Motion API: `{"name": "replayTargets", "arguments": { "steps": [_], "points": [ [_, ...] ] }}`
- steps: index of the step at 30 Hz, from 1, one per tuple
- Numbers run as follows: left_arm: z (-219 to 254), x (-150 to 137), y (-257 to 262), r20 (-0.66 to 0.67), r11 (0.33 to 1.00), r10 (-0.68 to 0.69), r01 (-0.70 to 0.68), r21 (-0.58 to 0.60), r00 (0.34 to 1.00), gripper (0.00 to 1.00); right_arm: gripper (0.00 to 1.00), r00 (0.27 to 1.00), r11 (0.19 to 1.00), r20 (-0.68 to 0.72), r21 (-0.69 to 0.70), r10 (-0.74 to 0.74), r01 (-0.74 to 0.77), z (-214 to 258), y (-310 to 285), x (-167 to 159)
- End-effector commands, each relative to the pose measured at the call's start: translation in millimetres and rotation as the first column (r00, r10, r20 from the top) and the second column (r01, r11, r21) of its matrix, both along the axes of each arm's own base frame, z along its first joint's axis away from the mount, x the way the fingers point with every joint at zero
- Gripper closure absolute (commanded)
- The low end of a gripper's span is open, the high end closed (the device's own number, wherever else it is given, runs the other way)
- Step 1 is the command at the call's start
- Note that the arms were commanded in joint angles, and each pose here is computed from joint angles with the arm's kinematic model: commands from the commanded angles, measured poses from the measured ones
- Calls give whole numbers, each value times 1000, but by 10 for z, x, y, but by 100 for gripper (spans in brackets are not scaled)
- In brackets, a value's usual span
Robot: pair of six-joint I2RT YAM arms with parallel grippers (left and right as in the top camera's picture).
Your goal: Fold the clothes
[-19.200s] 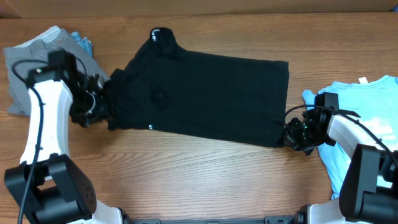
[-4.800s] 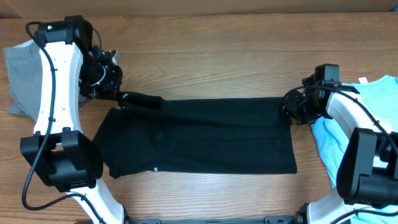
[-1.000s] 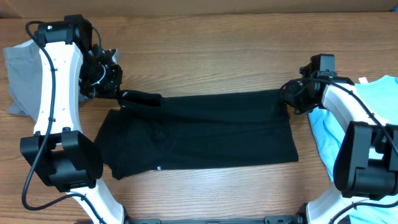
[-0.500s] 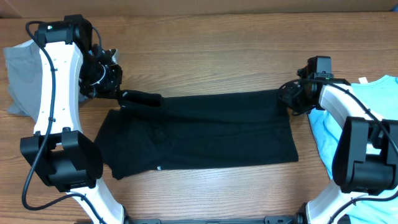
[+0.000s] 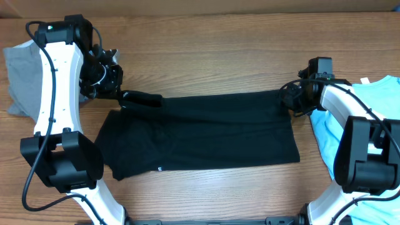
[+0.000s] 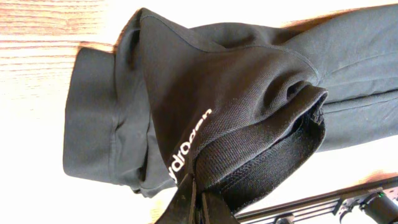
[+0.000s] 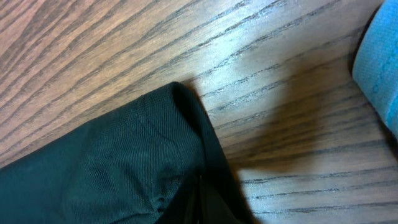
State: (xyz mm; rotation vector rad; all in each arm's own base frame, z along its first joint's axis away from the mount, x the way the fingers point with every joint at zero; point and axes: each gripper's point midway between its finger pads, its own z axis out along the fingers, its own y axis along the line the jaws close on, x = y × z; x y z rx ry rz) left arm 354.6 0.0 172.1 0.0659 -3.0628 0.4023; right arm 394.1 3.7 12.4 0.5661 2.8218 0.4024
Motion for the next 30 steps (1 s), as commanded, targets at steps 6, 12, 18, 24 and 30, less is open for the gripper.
{"name": "replayTargets", "arguments": {
  "steps": [6,12,18,24,30],
  "points": [
    [73,5,-15,29,1000,-22,22,-13,999,96,96,994,1000,108,-11,-2,3,431,-19,122],
    [76,-14,13,21,1000,-14,14,-14,1000,96,96,992,1000,128,-13,-1,3,591,-15,83],
    [95,-85,112,0,1000,6,-6,-10,1000,96,96,988,999,151,-32,-13,18,715,-72,74],
    [273,-163,213,42,999,37,-36,-25,998,96,96,975,999,220,-38,-29,38,1012,-142,59],
    [452,-216,212,101,999,34,-32,-18,994,95,96,965,998,259,-41,-35,47,1240,-164,-12]
  ]
}}
